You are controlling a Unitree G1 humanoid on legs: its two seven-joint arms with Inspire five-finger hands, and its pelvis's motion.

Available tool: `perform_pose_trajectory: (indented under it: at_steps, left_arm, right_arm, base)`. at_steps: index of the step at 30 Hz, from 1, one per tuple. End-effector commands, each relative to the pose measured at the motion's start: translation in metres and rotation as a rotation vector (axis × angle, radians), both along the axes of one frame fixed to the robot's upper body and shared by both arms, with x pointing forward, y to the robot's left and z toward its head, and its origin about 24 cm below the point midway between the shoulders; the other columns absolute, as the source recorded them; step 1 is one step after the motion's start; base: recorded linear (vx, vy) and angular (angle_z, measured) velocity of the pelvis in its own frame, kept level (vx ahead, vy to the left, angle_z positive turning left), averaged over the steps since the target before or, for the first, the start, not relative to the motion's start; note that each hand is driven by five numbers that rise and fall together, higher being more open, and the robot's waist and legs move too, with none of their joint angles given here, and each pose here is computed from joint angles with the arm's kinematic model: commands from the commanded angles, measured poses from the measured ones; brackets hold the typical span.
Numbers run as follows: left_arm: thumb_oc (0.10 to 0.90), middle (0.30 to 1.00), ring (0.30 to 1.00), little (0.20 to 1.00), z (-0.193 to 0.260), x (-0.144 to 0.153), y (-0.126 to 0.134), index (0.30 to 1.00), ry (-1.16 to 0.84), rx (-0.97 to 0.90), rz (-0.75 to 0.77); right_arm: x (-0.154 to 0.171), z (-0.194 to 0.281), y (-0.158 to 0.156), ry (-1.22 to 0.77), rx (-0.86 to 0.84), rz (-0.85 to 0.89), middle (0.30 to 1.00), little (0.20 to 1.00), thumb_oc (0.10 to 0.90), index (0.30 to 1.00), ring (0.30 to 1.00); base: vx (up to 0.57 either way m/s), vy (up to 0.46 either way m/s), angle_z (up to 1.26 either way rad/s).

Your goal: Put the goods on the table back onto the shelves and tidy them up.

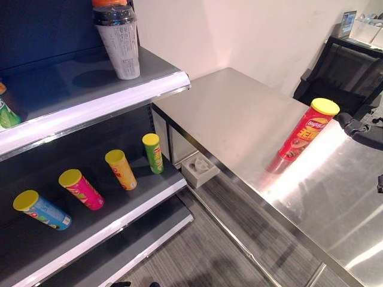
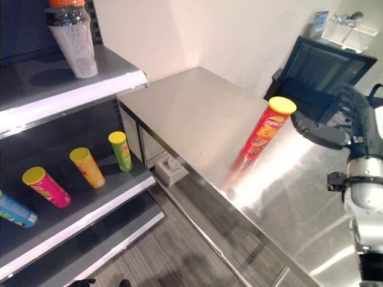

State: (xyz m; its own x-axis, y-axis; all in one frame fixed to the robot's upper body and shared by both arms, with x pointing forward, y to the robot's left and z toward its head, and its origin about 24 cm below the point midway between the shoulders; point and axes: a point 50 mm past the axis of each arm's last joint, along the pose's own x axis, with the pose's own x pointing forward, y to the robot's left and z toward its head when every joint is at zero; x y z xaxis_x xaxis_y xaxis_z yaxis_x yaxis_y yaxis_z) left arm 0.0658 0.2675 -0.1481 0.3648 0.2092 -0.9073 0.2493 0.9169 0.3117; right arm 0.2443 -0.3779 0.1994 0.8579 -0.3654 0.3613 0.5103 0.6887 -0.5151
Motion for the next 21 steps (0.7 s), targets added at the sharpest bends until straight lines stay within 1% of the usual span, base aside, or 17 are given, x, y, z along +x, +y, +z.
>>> perform_pose_trajectory:
  at_steps: [1, 9, 14, 21]
  left_arm:
    - [0.800, 0.900, 0.900, 0.900, 0.006, 0.027, -0.001, 0.900, -0.074, 0.021, -0.082]
    - [0.800, 0.900, 0.900, 0.900, 0.005, 0.024, -0.001, 0.900, -0.067, 0.021, -0.079]
    - [0.800, 0.900, 0.900, 0.900, 0.005, 0.024, -0.002, 0.900, -0.063, 0.023, -0.085]
    - [0.800, 0.900, 0.900, 0.900, 0.005, 0.026, -0.003, 0.900, -0.067, 0.027, -0.099]
  right_arm:
    - [-0.005, 0.060, -0.004, -0.238, -0.102, -0.026, 0.900, 0.900, 0.800, 0.900, 0.900]
    - [-0.002, 0.047, -0.006, -0.186, -0.099, -0.049, 0.900, 0.900, 0.800, 0.900, 0.900]
    - [-0.003, 0.024, -0.010, -0.114, -0.086, -0.091, 0.900, 0.900, 0.800, 0.900, 0.900]
    - [0.002, 0.015, -0.009, -0.100, -0.056, -0.103, 0.900, 0.900, 0.800, 0.900, 0.900]
  base:
    - [0.00, 0.000, 0.00]
    - [0.00, 0.000, 0.00]
    - [0.00, 0.000, 0.00]
    - [0.00, 0.000, 0.00]
